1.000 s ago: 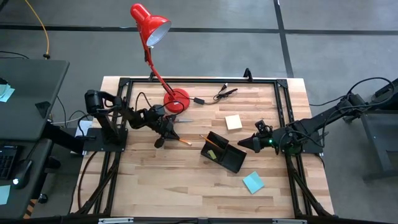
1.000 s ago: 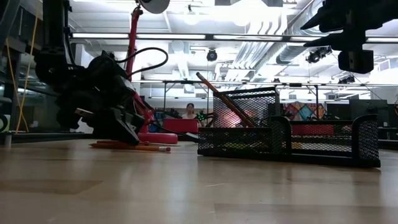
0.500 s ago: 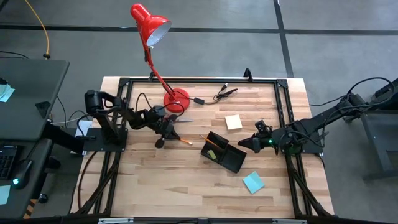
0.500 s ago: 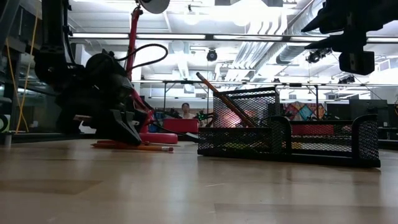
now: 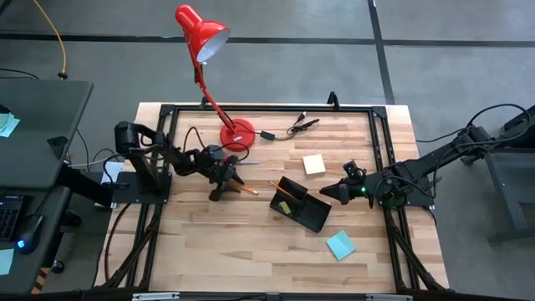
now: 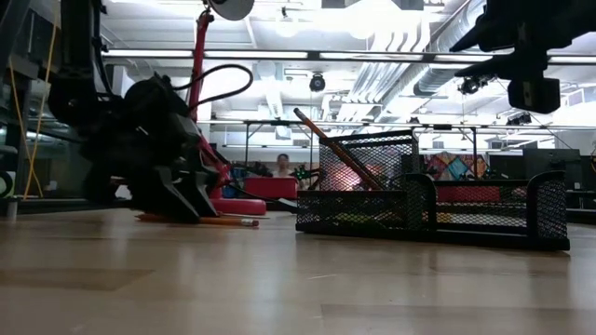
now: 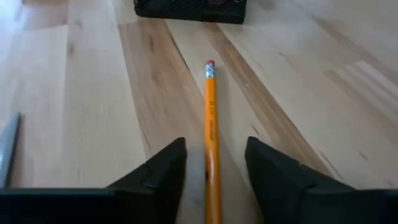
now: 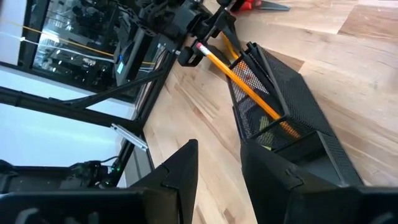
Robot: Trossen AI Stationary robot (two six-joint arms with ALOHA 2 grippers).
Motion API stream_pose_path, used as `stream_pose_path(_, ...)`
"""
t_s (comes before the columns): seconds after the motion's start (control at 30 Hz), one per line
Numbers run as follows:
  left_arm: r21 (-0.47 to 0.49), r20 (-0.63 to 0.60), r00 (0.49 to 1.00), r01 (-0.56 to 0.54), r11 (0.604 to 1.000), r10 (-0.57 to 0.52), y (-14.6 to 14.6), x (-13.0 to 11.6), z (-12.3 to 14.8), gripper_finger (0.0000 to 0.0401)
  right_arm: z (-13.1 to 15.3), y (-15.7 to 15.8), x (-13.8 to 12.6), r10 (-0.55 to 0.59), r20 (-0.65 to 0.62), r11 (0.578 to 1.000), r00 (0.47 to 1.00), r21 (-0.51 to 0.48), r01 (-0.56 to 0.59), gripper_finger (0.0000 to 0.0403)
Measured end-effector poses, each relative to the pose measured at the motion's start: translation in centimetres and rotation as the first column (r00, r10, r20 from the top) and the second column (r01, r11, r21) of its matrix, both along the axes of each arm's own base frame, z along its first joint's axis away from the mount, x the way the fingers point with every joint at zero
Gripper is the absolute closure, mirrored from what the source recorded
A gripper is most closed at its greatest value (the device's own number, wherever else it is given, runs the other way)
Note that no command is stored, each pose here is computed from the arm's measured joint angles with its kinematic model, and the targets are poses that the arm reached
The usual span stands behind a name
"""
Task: Pick and place office supplies into organizer
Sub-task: Put the orange pencil into the black desk organizer
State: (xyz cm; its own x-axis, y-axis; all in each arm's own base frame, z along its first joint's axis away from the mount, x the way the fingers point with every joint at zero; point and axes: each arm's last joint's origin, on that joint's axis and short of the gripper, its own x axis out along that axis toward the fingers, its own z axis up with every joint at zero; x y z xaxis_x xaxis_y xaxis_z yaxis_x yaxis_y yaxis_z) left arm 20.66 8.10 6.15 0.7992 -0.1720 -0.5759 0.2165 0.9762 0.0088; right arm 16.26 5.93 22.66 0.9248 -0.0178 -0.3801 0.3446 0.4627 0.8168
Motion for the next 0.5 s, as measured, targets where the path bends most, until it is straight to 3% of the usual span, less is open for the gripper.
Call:
stream_pose_path(0.2,0.035,0.0,1.0,0.011,0.999,-0.011,-0.74,0.53,-0.27,0.0222,-0.05,-0.01,-0.02,-0.005,-0.005,1.0,1.0,0.012,0.005,0.0286)
stream_pose_path(0.5,-0.005,-0.007,0.999,-0.032,0.999,0.032,-0.89,0.07,-0.45,0.0271,-0.04,-0.05,-0.02,-0.023,-0.002,1.0,1.0,0.017,0.023,0.0286)
